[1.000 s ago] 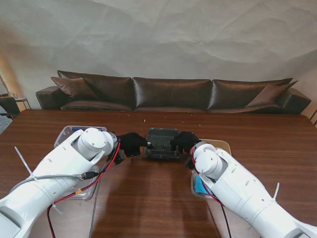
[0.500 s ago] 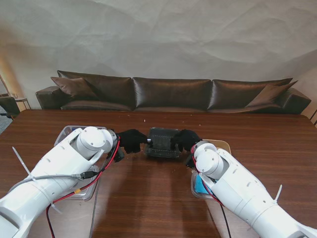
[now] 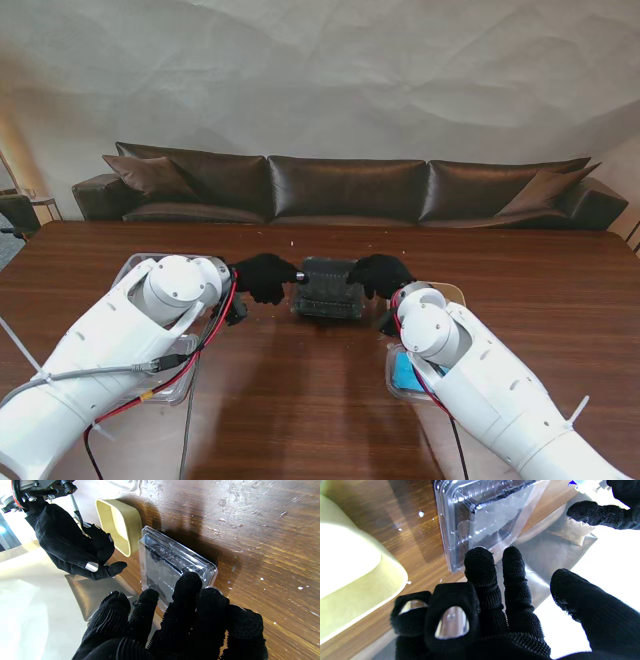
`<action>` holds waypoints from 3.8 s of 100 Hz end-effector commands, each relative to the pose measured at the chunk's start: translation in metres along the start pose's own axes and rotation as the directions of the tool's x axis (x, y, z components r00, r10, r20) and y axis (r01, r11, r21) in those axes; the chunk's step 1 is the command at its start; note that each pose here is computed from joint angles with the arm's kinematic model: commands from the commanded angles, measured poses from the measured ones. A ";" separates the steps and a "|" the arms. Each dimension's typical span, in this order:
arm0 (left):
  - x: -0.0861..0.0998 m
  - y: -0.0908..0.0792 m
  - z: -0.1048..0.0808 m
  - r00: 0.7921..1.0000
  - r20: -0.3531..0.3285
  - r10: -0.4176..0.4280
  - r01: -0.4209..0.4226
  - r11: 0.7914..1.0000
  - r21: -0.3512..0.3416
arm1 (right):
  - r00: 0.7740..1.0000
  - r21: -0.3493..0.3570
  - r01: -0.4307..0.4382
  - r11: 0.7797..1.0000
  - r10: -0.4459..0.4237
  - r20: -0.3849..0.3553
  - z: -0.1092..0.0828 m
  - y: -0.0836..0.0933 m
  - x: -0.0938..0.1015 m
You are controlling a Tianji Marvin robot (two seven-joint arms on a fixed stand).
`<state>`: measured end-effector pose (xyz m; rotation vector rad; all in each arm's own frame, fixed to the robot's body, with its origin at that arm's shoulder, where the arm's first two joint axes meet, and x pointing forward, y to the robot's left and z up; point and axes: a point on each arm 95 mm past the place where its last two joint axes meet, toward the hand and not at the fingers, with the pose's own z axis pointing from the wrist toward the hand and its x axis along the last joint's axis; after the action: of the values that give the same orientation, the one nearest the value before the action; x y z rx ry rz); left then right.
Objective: Pair container bodies with their lids
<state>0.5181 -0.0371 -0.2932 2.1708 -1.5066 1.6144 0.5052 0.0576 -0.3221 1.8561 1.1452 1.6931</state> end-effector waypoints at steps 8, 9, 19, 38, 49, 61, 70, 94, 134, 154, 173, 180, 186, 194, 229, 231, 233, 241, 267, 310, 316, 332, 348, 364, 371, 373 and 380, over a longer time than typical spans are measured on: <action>0.000 0.009 -0.010 1.000 -0.021 0.009 -0.009 1.000 0.003 | 0.999 0.002 0.029 1.000 -0.029 -0.017 -0.018 -0.001 0.000; 0.000 0.009 -0.011 1.000 -0.024 0.010 -0.010 1.000 0.005 | 0.999 0.001 0.032 0.999 -0.032 -0.019 -0.019 -0.001 0.000; 0.001 0.017 -0.019 0.999 -0.045 0.015 -0.014 1.000 0.019 | 0.997 -0.007 0.073 0.997 -0.073 -0.037 -0.037 0.002 -0.001; 0.000 0.035 -0.034 0.996 -0.088 0.020 -0.016 0.999 0.042 | 0.980 -0.008 0.188 0.982 -0.188 -0.067 -0.078 0.010 -0.011; -0.001 0.046 -0.042 0.994 -0.104 0.018 -0.012 0.999 0.053 | 0.966 0.006 0.247 0.969 -0.245 -0.076 -0.099 0.013 -0.020; -0.001 0.059 -0.051 0.993 -0.118 0.021 -0.014 0.998 0.066 | 0.955 0.003 0.289 0.957 -0.288 -0.074 -0.117 0.015 -0.031; -0.001 0.067 -0.056 0.992 -0.127 0.025 -0.015 0.997 0.078 | 0.949 0.006 0.309 0.951 -0.307 -0.070 -0.127 0.017 -0.038; -0.006 0.084 -0.067 0.991 -0.129 0.036 -0.022 0.994 0.109 | 0.927 0.032 0.371 0.928 -0.368 -0.076 -0.142 0.019 -0.054; -0.019 0.107 -0.079 0.993 -0.109 0.036 -0.018 0.987 0.159 | 0.879 0.079 0.476 0.876 -0.471 -0.079 -0.145 0.008 -0.077; -0.025 0.112 -0.083 0.995 -0.094 0.032 -0.017 0.988 0.156 | 0.880 0.105 0.474 0.874 -0.467 -0.086 -0.147 -0.004 -0.080; -0.028 0.115 -0.084 0.996 -0.085 0.029 -0.016 0.988 0.154 | 0.883 0.133 0.468 0.874 -0.458 -0.098 -0.151 -0.015 -0.083; -0.029 0.116 -0.085 0.996 -0.081 0.029 -0.016 0.988 0.151 | 0.884 0.139 0.466 0.874 -0.456 -0.103 -0.153 -0.018 -0.083; -0.030 0.117 -0.085 0.997 -0.079 0.027 -0.015 0.988 0.151 | 0.885 0.143 0.465 0.873 -0.454 -0.109 -0.155 -0.020 -0.082; -0.030 0.117 -0.086 0.997 -0.076 0.028 -0.016 0.988 0.151 | 0.886 0.150 0.462 0.874 -0.449 -0.115 -0.156 -0.024 -0.082; -0.031 0.116 -0.087 0.997 -0.069 0.034 -0.023 0.989 0.149 | 0.891 0.175 0.452 0.874 -0.435 -0.130 -0.157 -0.034 -0.081; -0.031 0.116 -0.087 0.997 -0.069 0.034 -0.024 0.989 0.149 | 0.892 0.176 0.451 0.875 -0.433 -0.131 -0.157 -0.035 -0.080; -0.031 0.116 -0.087 0.997 -0.069 0.035 -0.024 0.989 0.149 | 0.893 0.177 0.449 0.876 -0.431 -0.132 -0.158 -0.036 -0.080; -0.031 0.116 -0.087 0.997 -0.069 0.035 -0.024 0.989 0.149 | 0.894 0.183 0.446 0.876 -0.426 -0.139 -0.158 -0.039 -0.079; -0.032 0.116 -0.089 0.997 -0.065 0.036 -0.026 0.988 0.150 | 0.897 0.203 0.438 0.875 -0.413 -0.158 -0.160 -0.047 -0.076; -0.036 0.115 -0.096 0.998 -0.052 0.040 -0.031 0.986 0.163 | 0.903 0.227 0.424 0.877 -0.392 -0.176 -0.158 -0.061 -0.067; -0.037 0.115 -0.097 0.998 -0.050 0.040 -0.032 0.986 0.164 | 0.901 0.230 0.429 0.874 -0.396 -0.174 -0.157 -0.062 -0.067; -0.037 0.116 -0.098 0.998 -0.047 0.038 -0.030 0.986 0.164 | 0.892 0.221 0.450 0.866 -0.422 -0.163 -0.158 -0.062 -0.067; -0.036 0.115 -0.097 0.998 -0.049 0.039 -0.031 0.987 0.161 | 0.888 0.193 0.458 0.868 -0.436 -0.150 -0.158 -0.059 -0.066; -0.036 0.114 -0.095 0.998 -0.052 0.040 -0.032 0.987 0.158 | 0.873 0.192 0.488 0.852 -0.470 -0.131 -0.157 -0.058 -0.065; -0.036 0.115 -0.095 0.998 -0.052 0.039 -0.030 0.987 0.156 | 0.868 0.196 0.497 0.845 -0.482 -0.121 -0.157 -0.058 -0.065; -0.037 0.115 -0.095 0.998 -0.052 0.038 -0.030 0.987 0.156 | 0.866 0.197 0.499 0.844 -0.485 -0.119 -0.157 -0.058 -0.065; -0.037 0.115 -0.095 0.998 -0.050 0.037 -0.029 0.988 0.153 | 0.858 0.200 0.514 0.834 -0.501 -0.114 -0.157 -0.058 -0.064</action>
<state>0.3720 -0.0206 -0.3305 2.1757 -1.4497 1.8692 0.3483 0.0043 -0.3646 1.4177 1.6867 1.4014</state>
